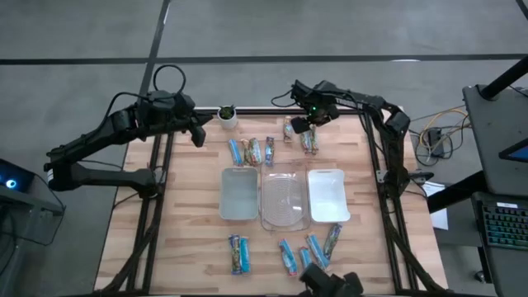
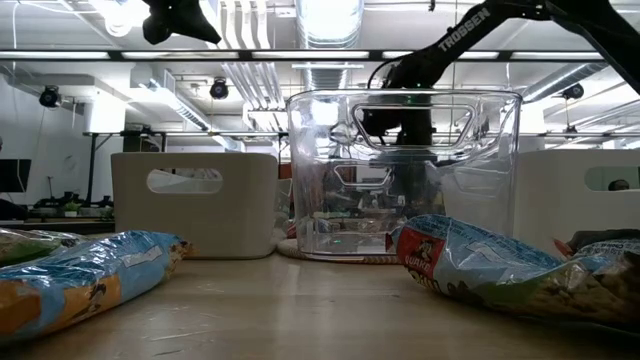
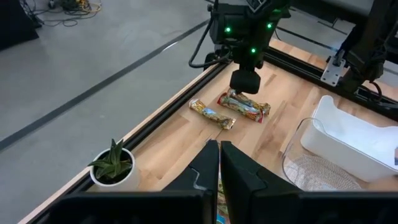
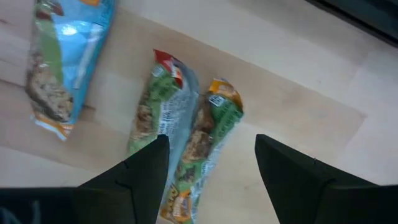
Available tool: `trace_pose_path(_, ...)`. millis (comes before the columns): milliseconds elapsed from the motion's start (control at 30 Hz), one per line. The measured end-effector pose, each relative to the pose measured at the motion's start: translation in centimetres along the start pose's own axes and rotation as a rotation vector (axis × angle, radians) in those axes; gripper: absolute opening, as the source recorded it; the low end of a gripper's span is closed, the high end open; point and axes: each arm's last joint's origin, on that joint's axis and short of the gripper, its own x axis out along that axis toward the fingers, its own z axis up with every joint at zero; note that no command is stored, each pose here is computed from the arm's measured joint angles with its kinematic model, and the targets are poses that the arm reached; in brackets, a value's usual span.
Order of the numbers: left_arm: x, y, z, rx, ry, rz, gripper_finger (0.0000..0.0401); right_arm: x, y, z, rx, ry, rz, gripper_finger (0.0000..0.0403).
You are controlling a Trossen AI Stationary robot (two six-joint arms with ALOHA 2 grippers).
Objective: Pick and place Granola Bars by type
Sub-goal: Put the yellow granola bar into the white bin
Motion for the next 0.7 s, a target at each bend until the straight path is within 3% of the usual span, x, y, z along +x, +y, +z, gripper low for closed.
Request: trace_pose_path(700,0.0,0.0,0.0,-0.026,0.001,0.0,0.0,3.3,-0.9,-1.2,0.023,0.047,0.041,0.0226)
